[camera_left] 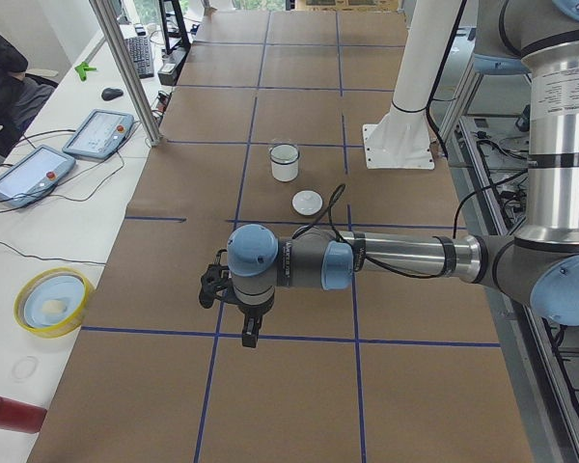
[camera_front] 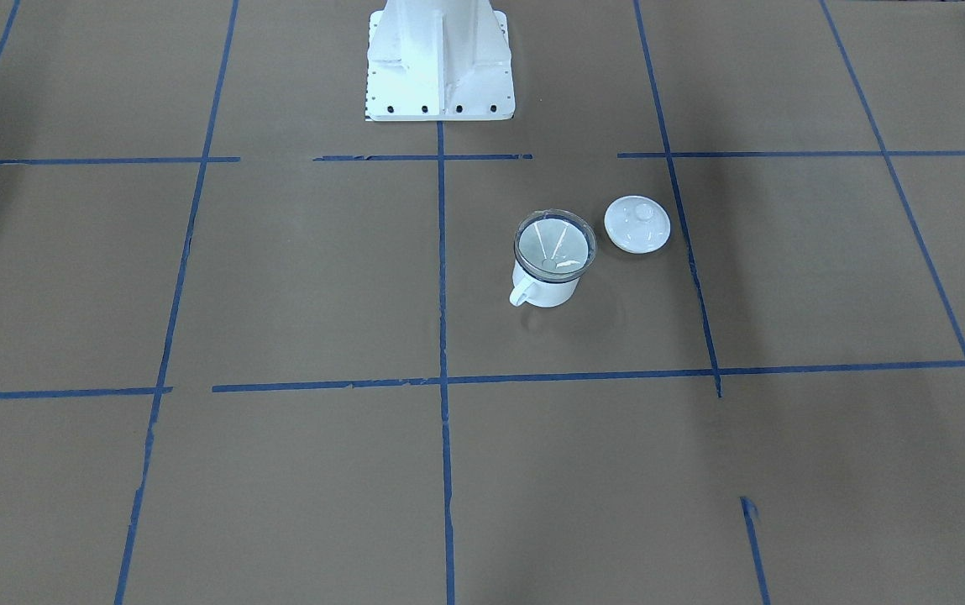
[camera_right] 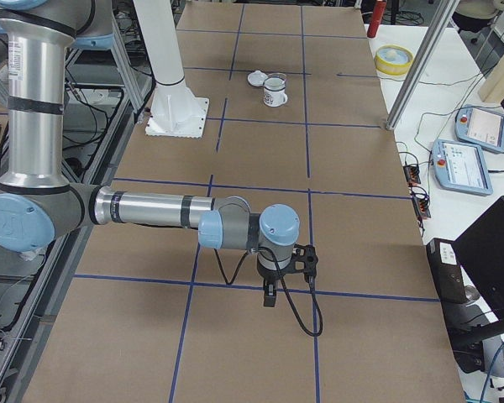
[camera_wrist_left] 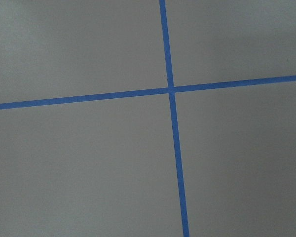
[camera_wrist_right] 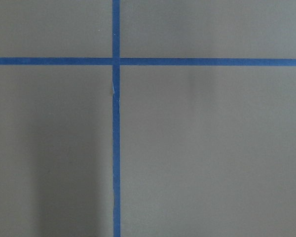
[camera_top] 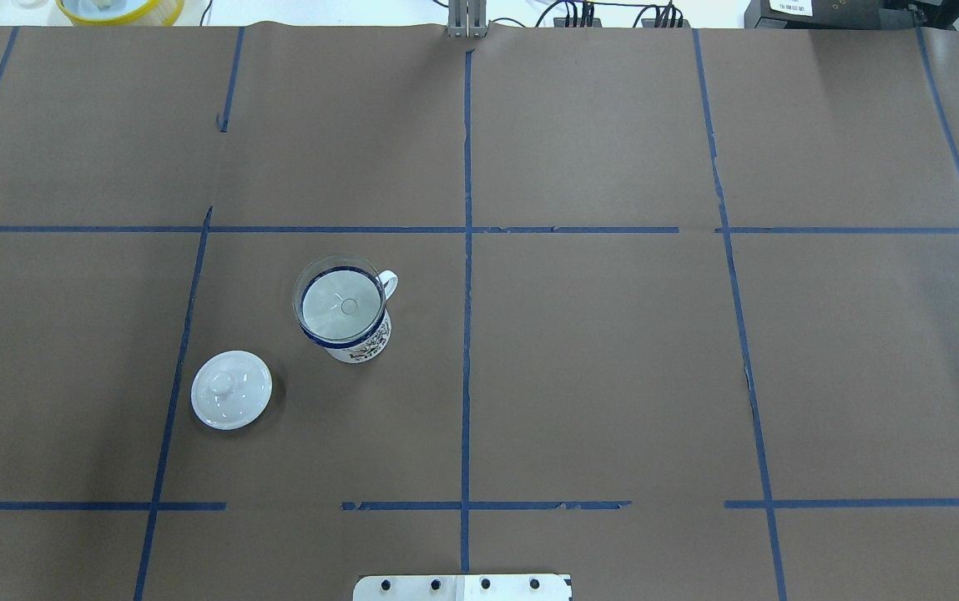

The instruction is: Remove funnel from cup

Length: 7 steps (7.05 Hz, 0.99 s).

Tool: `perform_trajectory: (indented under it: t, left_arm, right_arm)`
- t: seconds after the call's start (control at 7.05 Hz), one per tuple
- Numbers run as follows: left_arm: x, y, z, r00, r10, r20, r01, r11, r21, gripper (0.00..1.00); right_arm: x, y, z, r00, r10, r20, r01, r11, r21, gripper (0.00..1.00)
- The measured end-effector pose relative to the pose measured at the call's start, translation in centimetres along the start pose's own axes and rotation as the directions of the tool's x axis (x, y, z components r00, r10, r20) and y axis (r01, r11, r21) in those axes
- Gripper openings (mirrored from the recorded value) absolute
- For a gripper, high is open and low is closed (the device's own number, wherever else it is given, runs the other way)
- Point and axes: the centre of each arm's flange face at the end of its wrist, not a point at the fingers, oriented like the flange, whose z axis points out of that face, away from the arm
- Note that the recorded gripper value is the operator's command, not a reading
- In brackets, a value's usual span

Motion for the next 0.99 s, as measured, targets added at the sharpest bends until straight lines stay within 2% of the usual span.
perform_trajectory:
  t: [0.57, 0.85, 0.99]
  left_arm:
    - [1.6, -1.0, -1.4, 0.999, 0.034, 0.005, -0.034, 0.999, 0.030, 1.00]
    - [4.6, -4.6, -4.6, 0.994, 0.108, 0.025, -0.110, 0.988, 0.105, 1.00]
    - [6.3, -6.9, -6.6, 0.984, 0.175, 0.042, -0.180, 0.968, 0.174, 1.00]
  right_arm:
    - [0.0, 0.0, 0.0, 1.000, 0.000, 0.000, 0.000, 1.000, 0.000, 1.00]
    - [0.0, 0.0, 0.0, 1.000, 0.000, 0.000, 0.000, 1.000, 0.000, 1.00]
    - [0.0, 0.0, 0.0, 1.000, 0.000, 0.000, 0.000, 1.000, 0.000, 1.00]
